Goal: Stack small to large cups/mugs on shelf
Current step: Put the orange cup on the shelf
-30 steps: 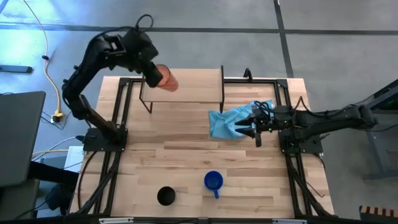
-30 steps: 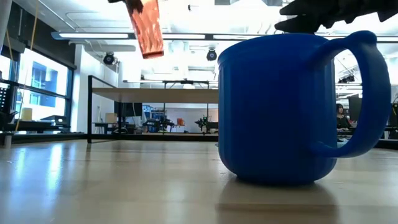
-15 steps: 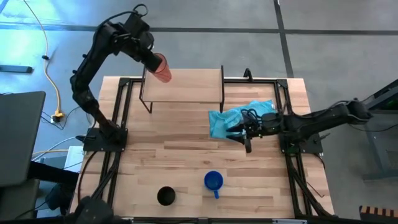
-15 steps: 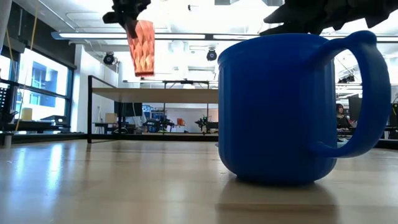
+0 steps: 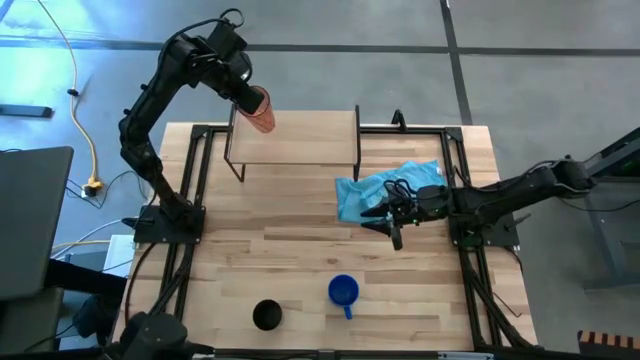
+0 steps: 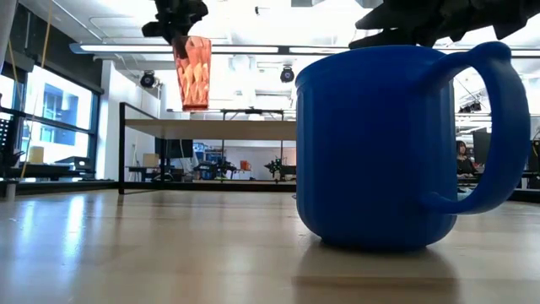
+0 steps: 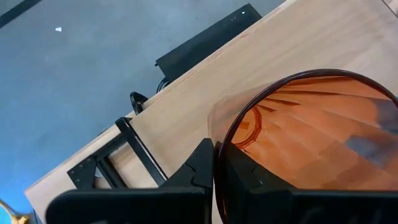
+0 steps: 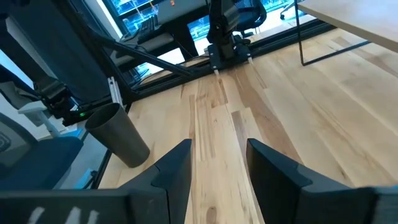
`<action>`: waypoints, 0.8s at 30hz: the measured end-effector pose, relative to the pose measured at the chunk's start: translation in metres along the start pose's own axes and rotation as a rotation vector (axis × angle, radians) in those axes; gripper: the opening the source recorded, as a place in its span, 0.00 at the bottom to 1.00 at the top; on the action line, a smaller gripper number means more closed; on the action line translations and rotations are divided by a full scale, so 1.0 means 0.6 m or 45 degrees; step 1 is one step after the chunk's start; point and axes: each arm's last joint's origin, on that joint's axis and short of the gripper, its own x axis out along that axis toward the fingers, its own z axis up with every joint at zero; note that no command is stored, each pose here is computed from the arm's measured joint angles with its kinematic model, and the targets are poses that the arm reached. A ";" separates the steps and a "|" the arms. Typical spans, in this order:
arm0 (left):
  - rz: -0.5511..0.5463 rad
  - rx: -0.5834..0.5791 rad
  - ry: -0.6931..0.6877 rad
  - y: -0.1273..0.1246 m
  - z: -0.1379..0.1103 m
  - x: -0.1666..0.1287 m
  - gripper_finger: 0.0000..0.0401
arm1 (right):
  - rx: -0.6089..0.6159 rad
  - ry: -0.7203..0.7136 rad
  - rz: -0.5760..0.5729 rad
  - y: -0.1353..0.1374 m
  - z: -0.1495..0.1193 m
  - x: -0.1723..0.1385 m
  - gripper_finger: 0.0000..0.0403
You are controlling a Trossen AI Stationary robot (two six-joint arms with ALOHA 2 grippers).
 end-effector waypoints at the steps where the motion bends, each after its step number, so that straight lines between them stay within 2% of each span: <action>1: -0.002 0.000 0.000 0.000 0.000 0.000 0.00 | -0.001 0.000 0.000 0.000 0.000 0.000 0.36; 14: 0.004 0.008 0.115 0.001 -0.030 0.023 0.00 | -0.006 -0.003 0.002 0.000 0.000 0.000 0.36; 24: 0.042 0.009 0.121 0.004 -0.046 0.017 0.00 | -0.038 -0.016 0.007 0.001 0.002 0.000 0.36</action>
